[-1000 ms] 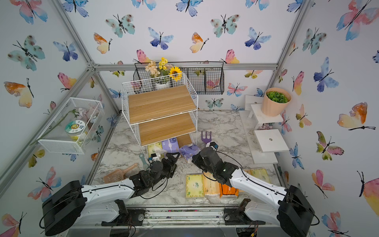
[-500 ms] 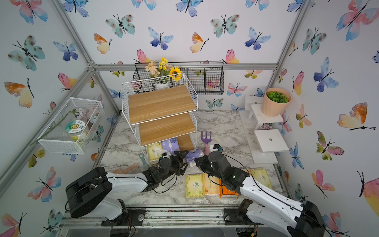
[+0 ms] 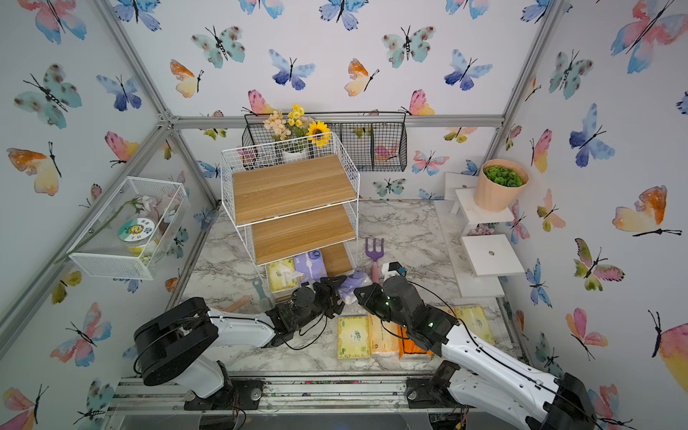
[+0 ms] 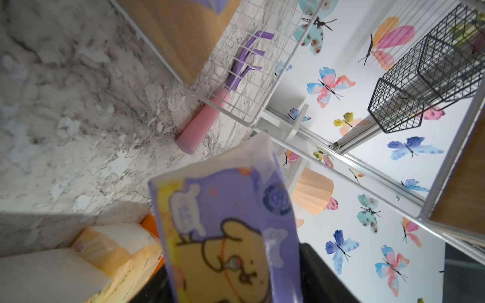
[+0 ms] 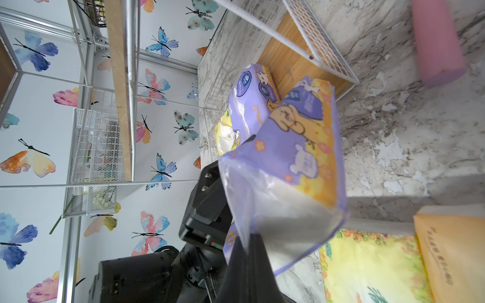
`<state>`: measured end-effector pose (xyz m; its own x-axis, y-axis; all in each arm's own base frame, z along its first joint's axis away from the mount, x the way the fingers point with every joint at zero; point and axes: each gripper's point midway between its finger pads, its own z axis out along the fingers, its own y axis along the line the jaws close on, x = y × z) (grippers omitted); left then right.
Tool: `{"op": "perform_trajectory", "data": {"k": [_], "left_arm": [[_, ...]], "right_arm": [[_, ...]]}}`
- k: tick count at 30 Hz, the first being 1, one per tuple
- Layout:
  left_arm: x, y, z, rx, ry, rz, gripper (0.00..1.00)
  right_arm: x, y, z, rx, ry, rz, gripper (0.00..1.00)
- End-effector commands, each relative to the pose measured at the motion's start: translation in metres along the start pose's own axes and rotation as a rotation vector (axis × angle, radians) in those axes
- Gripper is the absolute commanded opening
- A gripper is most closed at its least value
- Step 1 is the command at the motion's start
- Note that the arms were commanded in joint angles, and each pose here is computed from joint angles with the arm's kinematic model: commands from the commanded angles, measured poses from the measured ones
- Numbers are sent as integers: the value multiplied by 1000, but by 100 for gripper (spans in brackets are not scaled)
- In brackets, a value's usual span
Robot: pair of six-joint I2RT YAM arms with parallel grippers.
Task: Remove the tissue boxes from the shelf
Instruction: Pick up a box of tissues from the shelf, then place the box of tissues at the center of the board.
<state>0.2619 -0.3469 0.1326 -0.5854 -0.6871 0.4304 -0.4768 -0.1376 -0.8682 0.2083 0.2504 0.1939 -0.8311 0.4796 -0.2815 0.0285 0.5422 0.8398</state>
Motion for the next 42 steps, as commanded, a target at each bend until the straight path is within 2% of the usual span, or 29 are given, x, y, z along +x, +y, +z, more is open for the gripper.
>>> {"op": "perform_trajectory", "data": {"k": [1, 6, 7, 11, 13, 15, 23, 28, 33, 42], "left_arm": [[12, -16, 4, 53, 40, -23, 51], [10, -18, 1, 49, 25, -3, 30], [10, -18, 0, 46, 20, 4, 27], [3, -18, -9, 23, -24, 75, 17], [0, -20, -15, 4, -48, 137, 15], [-2, -22, -23, -15, -65, 216, 15], [-22, -22, -83, -138, -130, 639, 12], [-43, -2, -128, -295, -138, 882, 14], [-56, 25, -155, -335, -89, 982, 16], [-37, 76, -156, -319, 189, 1108, 18]], "right_arm": [[2, 5, -3, -40, 14, -14, 2], [4, -3, -3, -27, 10, -17, 2], [3, -4, -3, -24, 7, -24, 8], [-3, -3, -8, -20, -27, -115, 46], [-10, -2, -13, -1, -62, -172, 57], [-19, -1, -20, 24, -106, -231, 62], [-47, 8, -41, 93, -234, -366, 64], [-50, 13, -41, 76, -249, -378, 63], [-47, 18, -31, 59, -227, -383, 63], [-42, 25, -19, 40, -188, -400, 63]]}}
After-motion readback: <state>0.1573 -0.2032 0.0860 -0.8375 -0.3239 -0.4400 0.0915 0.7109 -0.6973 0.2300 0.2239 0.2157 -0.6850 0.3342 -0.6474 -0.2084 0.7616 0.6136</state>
